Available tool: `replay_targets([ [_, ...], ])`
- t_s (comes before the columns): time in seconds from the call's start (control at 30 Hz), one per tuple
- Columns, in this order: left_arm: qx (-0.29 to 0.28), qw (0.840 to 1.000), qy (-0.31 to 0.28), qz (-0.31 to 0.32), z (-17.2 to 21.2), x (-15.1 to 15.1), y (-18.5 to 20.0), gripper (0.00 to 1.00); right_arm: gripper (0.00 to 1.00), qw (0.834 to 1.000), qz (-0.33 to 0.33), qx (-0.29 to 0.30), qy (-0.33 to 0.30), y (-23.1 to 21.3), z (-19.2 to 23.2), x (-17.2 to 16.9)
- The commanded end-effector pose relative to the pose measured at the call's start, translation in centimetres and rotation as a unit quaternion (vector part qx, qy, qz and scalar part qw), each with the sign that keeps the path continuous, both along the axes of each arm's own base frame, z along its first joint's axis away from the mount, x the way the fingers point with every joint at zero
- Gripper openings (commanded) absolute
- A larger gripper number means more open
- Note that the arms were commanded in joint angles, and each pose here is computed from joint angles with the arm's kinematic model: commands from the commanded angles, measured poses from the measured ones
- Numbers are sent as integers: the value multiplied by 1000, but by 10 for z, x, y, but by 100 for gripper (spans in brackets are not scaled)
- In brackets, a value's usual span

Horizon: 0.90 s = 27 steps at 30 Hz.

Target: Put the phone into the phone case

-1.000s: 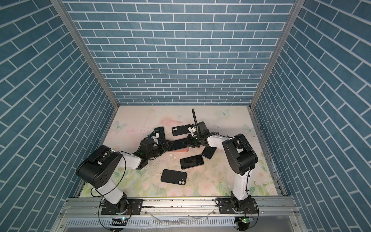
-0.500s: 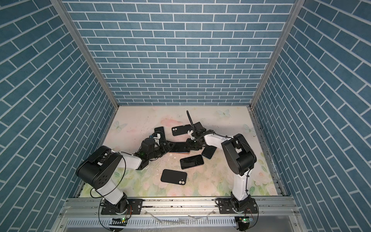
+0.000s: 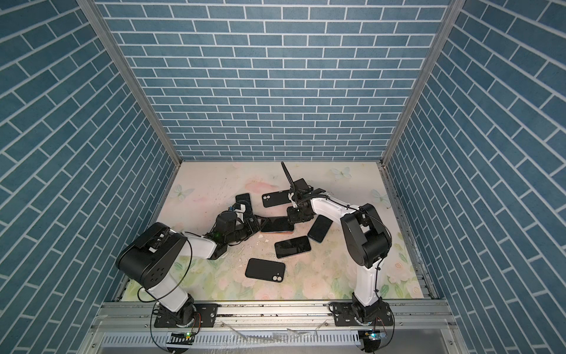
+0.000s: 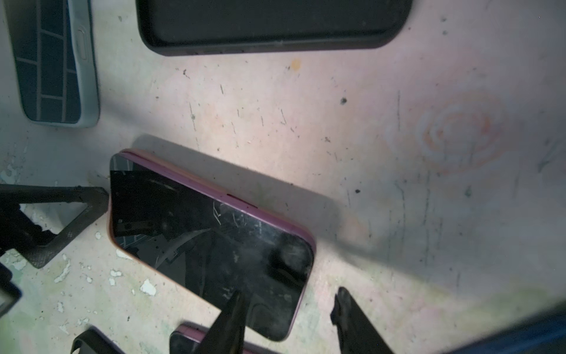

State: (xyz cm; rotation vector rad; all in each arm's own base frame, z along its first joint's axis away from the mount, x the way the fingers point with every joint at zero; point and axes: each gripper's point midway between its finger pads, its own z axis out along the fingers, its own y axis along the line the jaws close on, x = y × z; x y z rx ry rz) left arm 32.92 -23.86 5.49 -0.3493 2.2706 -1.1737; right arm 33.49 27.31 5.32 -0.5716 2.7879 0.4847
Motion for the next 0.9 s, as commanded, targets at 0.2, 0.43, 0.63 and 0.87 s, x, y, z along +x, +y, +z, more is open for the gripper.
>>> replay_targets([
  [0.2, 8, 1000, 7, -13, -3, -3, -3, 88, 43, 1000, 2, -24, 18, -12, -16, -10],
  [0.43, 5, 1000, 10, -23, -7, 4, -11, 73, 38, 999, 9, 23, 43, 4, -21, -18],
  [0.63, 6, 1000, 17, -20, -18, 8, -13, 56, 33, 995, 26, 69, 69, 19, -19, -28],
  [0.87, 0, 999, 30, -18, -29, 7, -15, 36, 26, 990, 38, 99, 92, 27, -15, -37],
])
